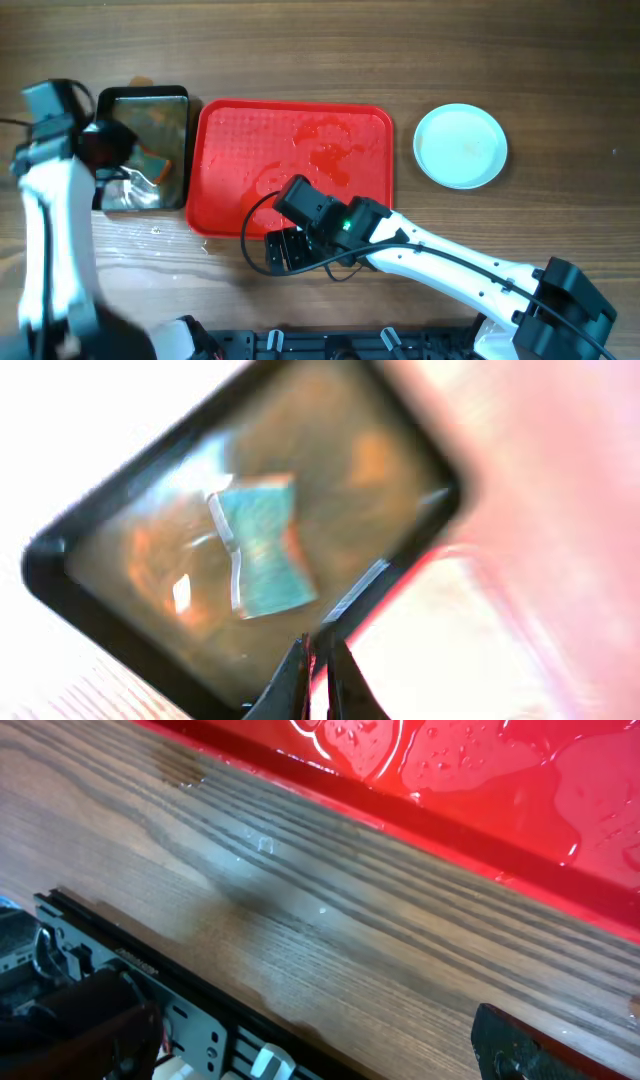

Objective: Clean dirty plates on tray and stack at the side

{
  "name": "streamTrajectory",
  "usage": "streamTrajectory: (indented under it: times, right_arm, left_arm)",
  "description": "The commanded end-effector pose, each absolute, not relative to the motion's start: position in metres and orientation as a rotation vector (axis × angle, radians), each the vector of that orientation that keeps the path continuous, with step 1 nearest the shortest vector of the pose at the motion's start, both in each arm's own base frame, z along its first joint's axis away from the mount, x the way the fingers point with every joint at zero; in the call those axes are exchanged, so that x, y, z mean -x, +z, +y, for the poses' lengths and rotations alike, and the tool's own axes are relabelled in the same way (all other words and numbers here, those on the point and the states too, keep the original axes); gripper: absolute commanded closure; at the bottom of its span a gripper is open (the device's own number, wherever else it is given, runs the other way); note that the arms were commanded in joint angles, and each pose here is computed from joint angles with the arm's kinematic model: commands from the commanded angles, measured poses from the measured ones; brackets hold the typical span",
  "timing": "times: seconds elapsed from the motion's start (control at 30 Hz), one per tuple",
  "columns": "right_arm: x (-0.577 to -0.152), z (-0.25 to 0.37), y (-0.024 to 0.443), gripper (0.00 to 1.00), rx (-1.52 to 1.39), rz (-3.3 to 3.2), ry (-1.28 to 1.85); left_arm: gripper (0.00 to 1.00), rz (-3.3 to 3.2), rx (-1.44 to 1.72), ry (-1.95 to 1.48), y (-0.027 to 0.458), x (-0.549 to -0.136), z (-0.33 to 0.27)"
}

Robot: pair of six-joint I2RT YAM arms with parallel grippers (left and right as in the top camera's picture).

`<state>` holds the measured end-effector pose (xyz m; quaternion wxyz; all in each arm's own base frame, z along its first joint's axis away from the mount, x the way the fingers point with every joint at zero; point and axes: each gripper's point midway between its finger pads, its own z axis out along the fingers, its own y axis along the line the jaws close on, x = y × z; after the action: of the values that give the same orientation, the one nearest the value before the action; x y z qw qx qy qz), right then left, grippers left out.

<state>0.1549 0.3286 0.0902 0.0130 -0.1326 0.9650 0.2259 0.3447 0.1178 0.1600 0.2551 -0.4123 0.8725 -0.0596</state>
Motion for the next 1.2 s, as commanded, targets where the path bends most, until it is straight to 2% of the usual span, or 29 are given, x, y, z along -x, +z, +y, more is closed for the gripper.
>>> streamTrajectory:
  times: [0.0,0.03,0.07,0.23,0.33,0.43,0.73,0.97,1.0,1.1,1.13,1.17]
  right_arm:
    - [-0.153,0.332,0.130,0.00,0.501,2.915,0.795]
    - [-0.155,0.327,0.149,0.00,0.492,2.868,0.802]
    - [-0.157,0.320,0.165,0.00,0.479,2.828,0.799]
    - [-0.138,0.226,0.258,0.00,0.269,2.586,0.796]
    - [-0.116,0.155,0.278,0.00,0.094,2.498,0.786]
    - [-0.109,0.115,0.279,0.00,-0.059,2.452,0.760]
    - [-0.102,0.103,0.282,0.00,-0.189,2.435,0.836]
    - [-0.122,0.088,0.255,0.00,-0.207,2.410,0.617]
    - [-0.131,0.092,0.253,0.00,-0.158,2.383,0.595]
    - [-0.163,0.146,0.269,0.00,0.348,2.147,0.749]
    - [-0.173,0.153,0.268,0.00,0.441,2.067,0.788]
    - [-0.180,0.148,0.261,0.01,0.411,2.054,0.796]
  left_arm:
    - [0.64,2.171,1.014,-0.209,0.239,-0.331,0.108]
    - [0.40,2.149,0.981,-0.250,0.252,-0.325,0.100]
    - [0.00,2.144,0.959,-0.285,0.258,-0.323,0.093]
    - [0.00,2.202,0.886,-0.507,0.264,-0.308,0.053]
    - [0.00,2.259,0.927,-0.512,0.252,-0.300,0.050]
    - [0.00,2.260,0.928,-0.512,0.251,-0.300,0.050]
    - [0.00,2.261,0.930,-0.512,0.251,-0.301,0.050]
    - [0.00,2.261,0.930,-0.512,0.251,-0.301,0.050]
    - [0.00,2.262,0.929,-0.512,0.251,-0.300,0.050]
    - [0.00,2.262,0.930,-0.512,0.251,-0.300,0.050]
    - [0.00,2.262,0.929,-0.512,0.251,-0.300,0.050]
    - [0.00,2.262,0.930,-0.512,0.251,-0.300,0.050]
